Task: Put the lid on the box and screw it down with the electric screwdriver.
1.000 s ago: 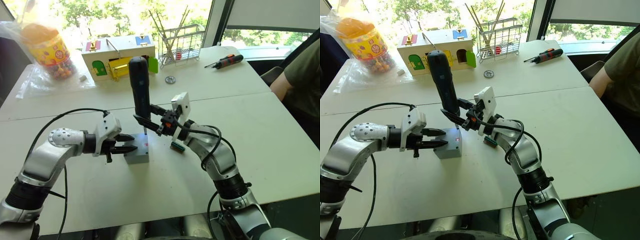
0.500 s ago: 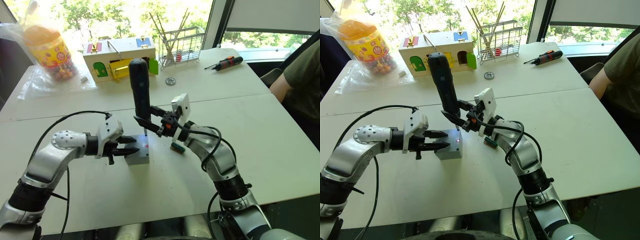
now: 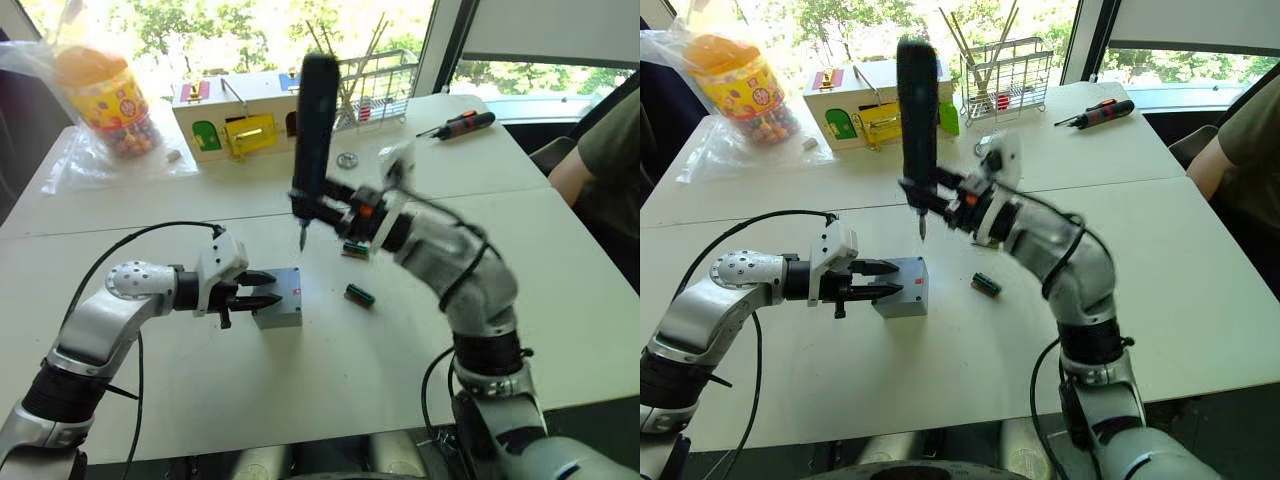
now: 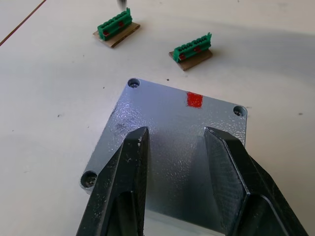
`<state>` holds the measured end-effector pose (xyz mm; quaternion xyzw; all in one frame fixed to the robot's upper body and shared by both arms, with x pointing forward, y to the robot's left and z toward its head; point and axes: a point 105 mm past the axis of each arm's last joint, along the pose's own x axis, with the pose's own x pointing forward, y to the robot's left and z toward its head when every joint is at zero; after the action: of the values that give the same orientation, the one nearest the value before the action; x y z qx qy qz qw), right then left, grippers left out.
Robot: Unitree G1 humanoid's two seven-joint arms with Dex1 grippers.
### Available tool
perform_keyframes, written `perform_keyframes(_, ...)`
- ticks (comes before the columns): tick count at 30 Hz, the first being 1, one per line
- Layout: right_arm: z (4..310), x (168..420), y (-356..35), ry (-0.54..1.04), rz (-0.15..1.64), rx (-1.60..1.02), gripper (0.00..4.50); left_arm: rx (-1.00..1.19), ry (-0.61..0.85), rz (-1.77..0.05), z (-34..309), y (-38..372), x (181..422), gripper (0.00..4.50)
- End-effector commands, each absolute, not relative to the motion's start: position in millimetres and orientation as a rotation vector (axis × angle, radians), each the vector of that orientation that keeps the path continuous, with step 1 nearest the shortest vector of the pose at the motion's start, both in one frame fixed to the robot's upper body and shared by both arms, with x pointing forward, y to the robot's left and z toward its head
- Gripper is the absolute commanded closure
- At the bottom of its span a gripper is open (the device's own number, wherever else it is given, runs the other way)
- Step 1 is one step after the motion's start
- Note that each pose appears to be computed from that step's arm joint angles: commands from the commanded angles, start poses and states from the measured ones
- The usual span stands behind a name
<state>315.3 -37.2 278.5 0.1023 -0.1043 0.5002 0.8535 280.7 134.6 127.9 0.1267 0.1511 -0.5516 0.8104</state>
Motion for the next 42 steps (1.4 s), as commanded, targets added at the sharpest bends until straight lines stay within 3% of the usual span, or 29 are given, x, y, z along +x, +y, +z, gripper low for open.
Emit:
perform_keyframes(1, 324, 311, -67, -0.291, 0.993, 0.288, 2.76, 0.148, 0.245, -1.178, 153, 128, 287, 2.7)
perform_keyframes(5, 308, 329, -92, -0.02, 0.861, 0.133, 2.76, 0.111, 0.158, -1.198, 180, 120, 294, 2.7)
perform_keyframes(9, 304, 341, -145, 0.095, 0.684, -0.065, 2.76, 0.238, 0.146, -1.269, 190, 109, 288, 2.7)
perform_keyframes(12, 271, 332, -178, 0.41, 0.667, -0.083, 2.76, 0.356, 0.132, -1.358, 188, 97, 277, 2.7)
perform_keyframes(17, 231, 326, -220, 0.682, 0.519, -0.121, 2.76, 0.37, 0.072, -1.381, 189, 77, 273, 2.7)
perform_keyframes(23, 188, 313, -231, 0.983, 0.542, 0.077, 2.76, 0.431, 0.086, -1.452, 168, 64, 256, 2.7)
perform_keyframes(31, 155, 324, -234, 1.14, 0.475, 0.135, 2.76, 0.432, 0.103, -1.435, 153, 64, 253, 2.7)
perform_keyframes(41, 150, 339, -230, 1.151, 0.448, 0.076, 2.76, 0.405, 0.093, -1.391, 151, 62, 255, 2.7)
perform_keyframes(42, 151, 340, -230, 1.145, 0.449, 0.068, 1.75, 0.398, 0.097, -1.386, 151, 63, 255, 2.7)
